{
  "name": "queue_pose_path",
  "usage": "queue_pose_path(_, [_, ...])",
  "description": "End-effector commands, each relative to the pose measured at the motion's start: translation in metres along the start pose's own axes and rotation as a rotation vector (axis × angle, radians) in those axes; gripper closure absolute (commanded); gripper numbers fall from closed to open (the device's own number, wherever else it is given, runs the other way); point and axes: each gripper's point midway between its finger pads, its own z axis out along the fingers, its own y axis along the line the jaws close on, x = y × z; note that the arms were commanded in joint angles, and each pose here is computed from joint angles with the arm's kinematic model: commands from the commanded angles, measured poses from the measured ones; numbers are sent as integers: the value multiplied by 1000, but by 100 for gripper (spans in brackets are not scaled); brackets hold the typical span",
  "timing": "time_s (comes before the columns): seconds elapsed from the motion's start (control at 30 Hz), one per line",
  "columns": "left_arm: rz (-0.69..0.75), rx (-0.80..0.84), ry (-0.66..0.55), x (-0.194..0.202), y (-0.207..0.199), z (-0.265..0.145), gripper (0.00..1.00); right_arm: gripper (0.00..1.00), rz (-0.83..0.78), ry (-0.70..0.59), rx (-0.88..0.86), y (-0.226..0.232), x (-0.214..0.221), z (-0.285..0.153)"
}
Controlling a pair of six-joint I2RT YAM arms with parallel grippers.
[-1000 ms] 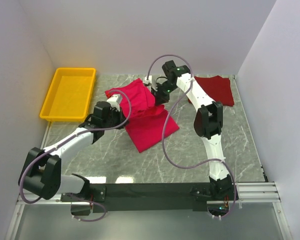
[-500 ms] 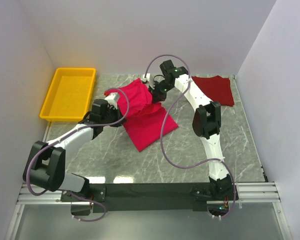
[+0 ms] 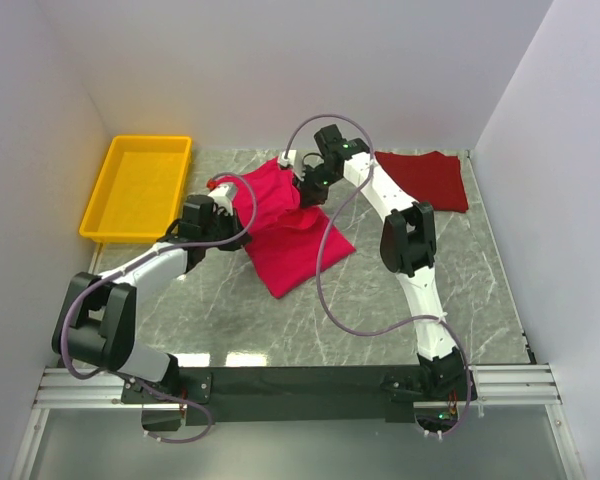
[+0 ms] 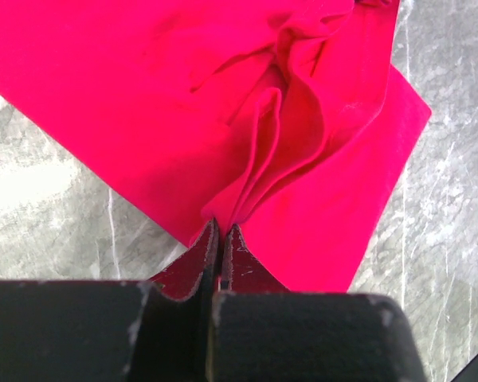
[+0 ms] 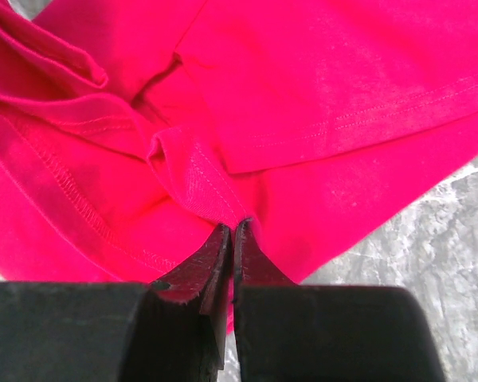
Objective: Fold and stack the t-shirts
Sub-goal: Fold the tshirt
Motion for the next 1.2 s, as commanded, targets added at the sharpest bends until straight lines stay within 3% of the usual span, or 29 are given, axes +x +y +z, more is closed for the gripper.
queue_pose_path(0.0, [44, 37, -73, -29, -6, 2, 99, 100, -39, -47, 50, -11, -23, -5])
queue_pose_path(1.17, [15, -6, -50, -40, 25, 27, 99, 100, -6, -69, 161, -38, -30, -3])
